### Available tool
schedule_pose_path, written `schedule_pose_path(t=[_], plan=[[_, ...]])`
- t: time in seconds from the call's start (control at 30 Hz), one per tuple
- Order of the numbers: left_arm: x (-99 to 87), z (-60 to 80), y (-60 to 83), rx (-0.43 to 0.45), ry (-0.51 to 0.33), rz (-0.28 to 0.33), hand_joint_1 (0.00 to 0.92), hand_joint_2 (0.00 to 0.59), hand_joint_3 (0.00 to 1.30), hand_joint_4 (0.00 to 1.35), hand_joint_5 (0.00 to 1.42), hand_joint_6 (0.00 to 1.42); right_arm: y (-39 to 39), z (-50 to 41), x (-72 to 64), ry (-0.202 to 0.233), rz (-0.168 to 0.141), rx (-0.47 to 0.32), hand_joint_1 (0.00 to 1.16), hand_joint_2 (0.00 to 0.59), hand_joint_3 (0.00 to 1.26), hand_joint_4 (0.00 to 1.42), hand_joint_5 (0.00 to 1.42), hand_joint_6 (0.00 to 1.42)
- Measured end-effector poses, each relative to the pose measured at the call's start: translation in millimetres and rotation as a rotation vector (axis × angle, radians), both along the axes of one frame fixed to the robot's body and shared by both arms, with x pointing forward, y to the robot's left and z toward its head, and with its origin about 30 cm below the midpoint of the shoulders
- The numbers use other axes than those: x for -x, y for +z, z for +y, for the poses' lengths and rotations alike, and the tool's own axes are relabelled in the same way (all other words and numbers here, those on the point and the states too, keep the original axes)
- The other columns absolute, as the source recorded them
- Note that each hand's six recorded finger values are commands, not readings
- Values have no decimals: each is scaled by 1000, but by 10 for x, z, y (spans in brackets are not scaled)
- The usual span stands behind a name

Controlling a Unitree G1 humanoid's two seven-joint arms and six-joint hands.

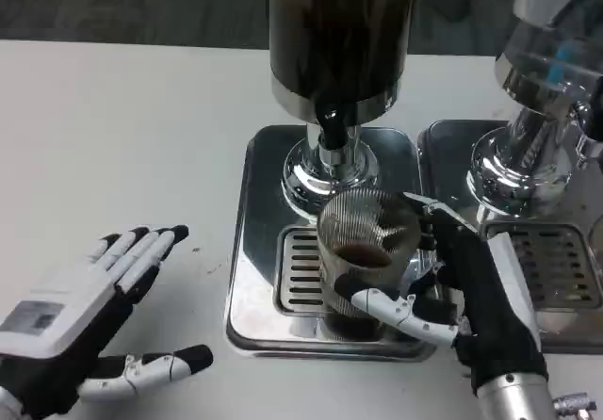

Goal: Grasp the cup under the faucet to collect the drink, then remove the cup.

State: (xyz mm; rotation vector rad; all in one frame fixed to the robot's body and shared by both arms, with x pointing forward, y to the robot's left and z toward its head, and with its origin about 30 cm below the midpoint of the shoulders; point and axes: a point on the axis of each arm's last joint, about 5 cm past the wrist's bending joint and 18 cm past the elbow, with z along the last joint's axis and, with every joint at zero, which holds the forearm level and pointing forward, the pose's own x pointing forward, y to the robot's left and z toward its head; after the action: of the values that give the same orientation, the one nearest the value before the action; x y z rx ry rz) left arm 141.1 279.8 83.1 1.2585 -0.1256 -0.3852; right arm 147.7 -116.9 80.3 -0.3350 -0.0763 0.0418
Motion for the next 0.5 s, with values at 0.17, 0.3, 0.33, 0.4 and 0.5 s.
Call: schedule_pose_path(t=[0.17, 0.3, 0.33, 0.4, 0.5], plan=[[138, -3, -33, -28, 36, 2, 0, 118, 0, 0, 0, 0, 21, 9, 52, 17, -3, 14, 973, 217, 495, 573, 685, 1021], [199, -14, -39, -36, 54, 7, 0, 114, 0, 0, 0, 0, 31, 16, 112, 50, 7, 16, 971, 217, 502, 579, 693, 1040], [207, -17, -38, -38, 55, 7, 0, 113, 0, 0, 0, 0, 31, 14, 123, 53, 9, 17, 970, 217, 502, 585, 701, 1042], [223, -20, -40, -41, 58, 7, 0, 112, 0, 0, 0, 0, 39, 9, 143, 56, 10, 18, 970, 217, 504, 586, 704, 1044], [274, -17, -56, -44, 69, 24, 0, 110, 0, 0, 0, 0, 58, 4, 170, 52, 4, 14, 970, 217, 507, 591, 704, 1045]])
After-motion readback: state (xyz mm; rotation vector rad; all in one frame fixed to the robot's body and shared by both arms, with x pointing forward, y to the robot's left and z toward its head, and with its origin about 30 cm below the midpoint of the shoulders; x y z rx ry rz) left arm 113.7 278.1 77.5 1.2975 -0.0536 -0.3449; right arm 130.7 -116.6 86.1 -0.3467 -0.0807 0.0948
